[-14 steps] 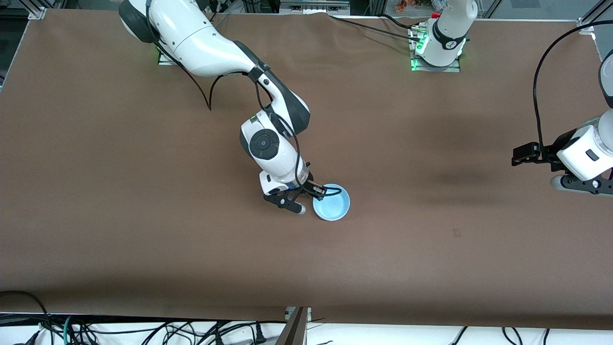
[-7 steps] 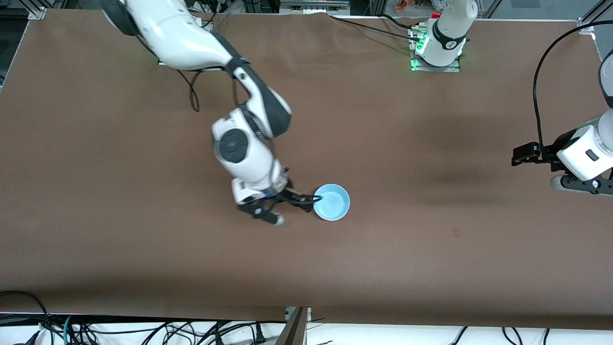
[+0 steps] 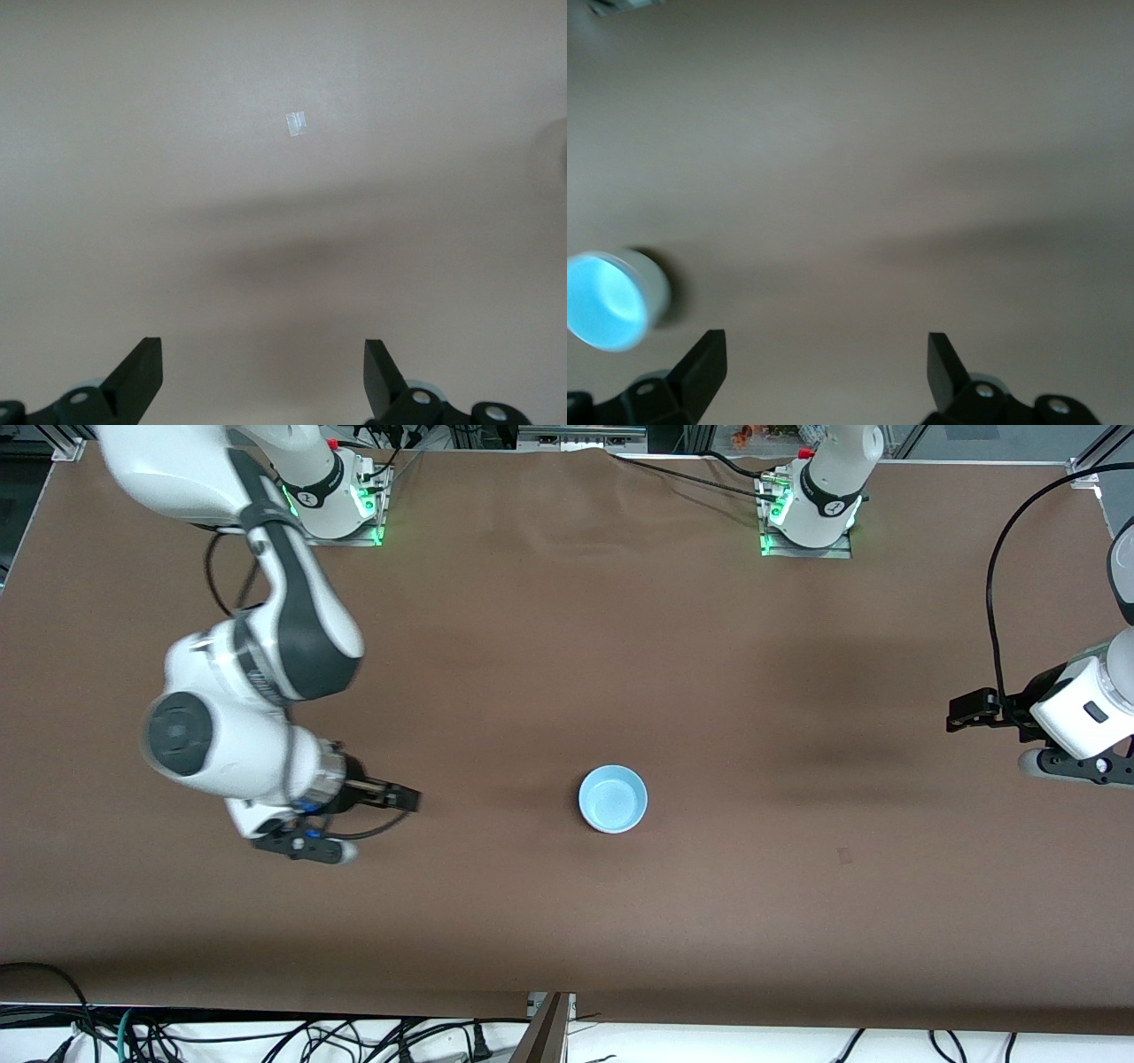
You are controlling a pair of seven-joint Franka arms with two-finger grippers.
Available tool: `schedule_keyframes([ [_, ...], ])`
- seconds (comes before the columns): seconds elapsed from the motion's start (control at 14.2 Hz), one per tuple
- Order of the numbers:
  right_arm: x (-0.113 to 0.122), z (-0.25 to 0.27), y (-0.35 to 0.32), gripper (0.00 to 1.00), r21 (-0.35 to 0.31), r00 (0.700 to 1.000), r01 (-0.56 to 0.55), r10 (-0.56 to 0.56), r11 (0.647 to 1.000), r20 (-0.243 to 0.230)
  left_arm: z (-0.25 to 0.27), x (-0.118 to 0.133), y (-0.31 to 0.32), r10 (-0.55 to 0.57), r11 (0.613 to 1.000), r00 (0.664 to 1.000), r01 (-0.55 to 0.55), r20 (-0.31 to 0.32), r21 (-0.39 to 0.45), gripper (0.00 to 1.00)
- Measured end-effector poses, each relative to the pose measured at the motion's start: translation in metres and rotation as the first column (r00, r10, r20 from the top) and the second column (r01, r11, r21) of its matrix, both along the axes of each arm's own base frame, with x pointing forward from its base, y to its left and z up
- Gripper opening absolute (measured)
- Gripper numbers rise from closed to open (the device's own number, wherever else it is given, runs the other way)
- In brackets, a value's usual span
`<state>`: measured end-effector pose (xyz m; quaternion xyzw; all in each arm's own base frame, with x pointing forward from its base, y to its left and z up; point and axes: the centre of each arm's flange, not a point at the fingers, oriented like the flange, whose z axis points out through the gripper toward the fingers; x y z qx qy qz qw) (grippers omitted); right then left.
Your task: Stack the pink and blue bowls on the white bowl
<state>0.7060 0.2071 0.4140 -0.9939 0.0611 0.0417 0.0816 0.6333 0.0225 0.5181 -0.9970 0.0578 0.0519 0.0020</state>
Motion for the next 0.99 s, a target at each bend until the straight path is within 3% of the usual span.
schedule_keyframes([
  [0.14,-0.008,0.002,-0.040,1.00,-0.014,0.999,-0.032,0.032,0.999,-0.021,0.002,0.003,0.000,0.001,1.000,1.000,-0.001,0.022,0.000,1.00],
  [0.28,-0.034,0.023,-0.061,1.00,-0.032,0.998,-0.047,0.046,0.998,-0.030,0.003,0.004,0.002,0.007,1.000,0.999,-0.007,0.034,0.000,1.00],
  [0.63,-0.143,0.142,-0.086,1.00,-0.150,0.991,-0.135,0.132,0.979,-0.028,0.004,0.006,0.014,0.054,0.999,0.997,-0.054,0.057,0.003,1.00],
  [0.77,-0.157,0.164,-0.094,1.00,-0.163,0.988,-0.155,0.157,0.974,-0.001,0.016,0.007,0.026,0.087,0.996,0.992,-0.088,0.086,0.003,1.00],
  [0.99,-0.153,0.160,-0.106,1.00,-0.163,0.988,-0.156,0.157,0.974,-0.007,0.051,0.007,0.042,0.116,0.993,0.981,-0.118,0.154,0.002,1.00],
])
